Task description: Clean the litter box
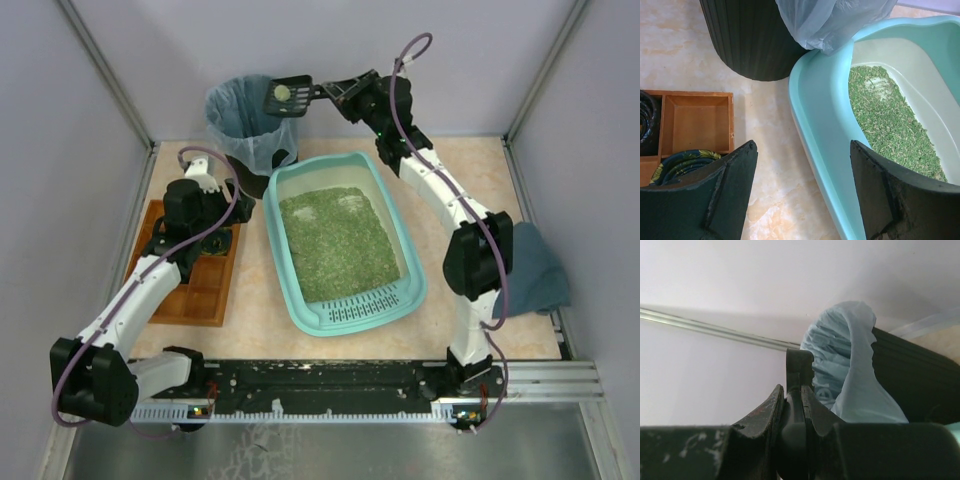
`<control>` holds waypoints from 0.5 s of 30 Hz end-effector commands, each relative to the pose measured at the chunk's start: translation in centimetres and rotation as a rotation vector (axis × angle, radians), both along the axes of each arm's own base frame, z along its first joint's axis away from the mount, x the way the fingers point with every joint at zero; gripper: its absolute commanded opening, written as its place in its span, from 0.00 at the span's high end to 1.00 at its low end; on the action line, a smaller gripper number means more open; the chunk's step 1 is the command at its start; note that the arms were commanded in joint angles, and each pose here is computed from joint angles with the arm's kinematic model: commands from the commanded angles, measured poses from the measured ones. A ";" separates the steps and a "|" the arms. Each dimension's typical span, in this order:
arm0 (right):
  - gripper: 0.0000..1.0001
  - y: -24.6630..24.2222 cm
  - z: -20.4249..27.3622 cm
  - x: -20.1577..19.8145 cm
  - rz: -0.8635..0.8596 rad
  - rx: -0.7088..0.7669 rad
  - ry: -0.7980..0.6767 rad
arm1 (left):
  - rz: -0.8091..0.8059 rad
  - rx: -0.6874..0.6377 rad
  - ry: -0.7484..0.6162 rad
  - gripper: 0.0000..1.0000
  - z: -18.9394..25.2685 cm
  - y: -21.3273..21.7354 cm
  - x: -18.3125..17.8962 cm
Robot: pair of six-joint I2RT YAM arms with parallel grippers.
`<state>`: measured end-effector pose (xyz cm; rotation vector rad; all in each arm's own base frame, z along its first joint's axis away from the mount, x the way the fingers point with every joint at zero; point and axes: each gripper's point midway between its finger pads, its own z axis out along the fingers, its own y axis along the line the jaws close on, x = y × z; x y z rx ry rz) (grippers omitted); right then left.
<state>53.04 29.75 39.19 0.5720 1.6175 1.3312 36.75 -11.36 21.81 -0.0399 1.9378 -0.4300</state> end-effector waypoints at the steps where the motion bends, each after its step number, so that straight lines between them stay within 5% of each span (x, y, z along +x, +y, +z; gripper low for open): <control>1: 1.00 1.1 4.5 0.4 -0.027 -0.014 -0.134 | -0.014 -0.008 -0.029 0.20 0.7 -0.2 0.0; 15: 1.00 5.4 4.2 2.5 -0.063 -0.304 -0.364 | -0.016 -0.003 -0.023 0.20 0.7 -0.2 0.1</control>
